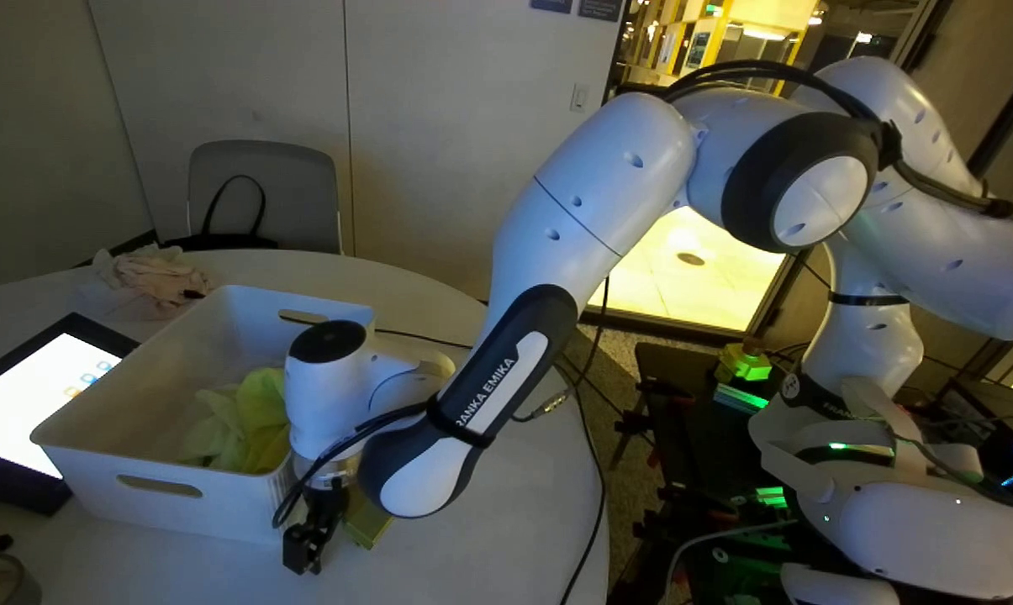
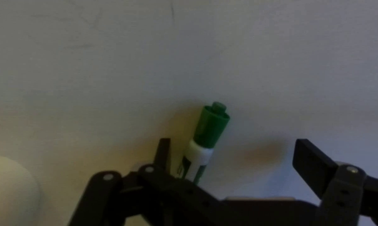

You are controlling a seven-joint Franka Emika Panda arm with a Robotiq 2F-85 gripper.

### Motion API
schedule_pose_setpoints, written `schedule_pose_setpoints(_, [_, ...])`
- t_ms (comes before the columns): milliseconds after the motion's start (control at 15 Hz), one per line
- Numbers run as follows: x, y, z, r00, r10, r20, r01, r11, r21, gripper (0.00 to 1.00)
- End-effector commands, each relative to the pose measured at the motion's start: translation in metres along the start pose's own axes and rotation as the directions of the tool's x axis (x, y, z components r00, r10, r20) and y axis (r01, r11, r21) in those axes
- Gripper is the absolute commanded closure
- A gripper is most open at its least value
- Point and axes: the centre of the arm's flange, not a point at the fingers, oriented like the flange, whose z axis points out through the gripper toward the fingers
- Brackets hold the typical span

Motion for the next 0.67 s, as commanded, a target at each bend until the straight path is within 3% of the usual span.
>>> schedule_pose_setpoints(0, [0.013, -0.001, 0.003, 1.000, 0.020, 0.007, -0.020, 1.000, 0.020, 0.08])
schedule_pose_setpoints(67, [0.013, 0.000, 0.003, 1.000, 0.022, 0.008, -0.022, 1.000, 0.021, 0.14])
schedule_pose_setpoints(133, [0.013, 0.001, 0.002, 1.000, 0.023, 0.006, -0.024, 1.000, 0.020, 0.32])
schedule_pose_setpoints(200, [0.014, 0.002, 0.001, 1.000, 0.025, 0.005, -0.025, 1.000, 0.019, 0.41])
schedule_pose_setpoints(600, [0.014, -0.002, -0.006, 1.000, 0.020, -0.008, -0.019, 1.000, 0.020, 0.85])
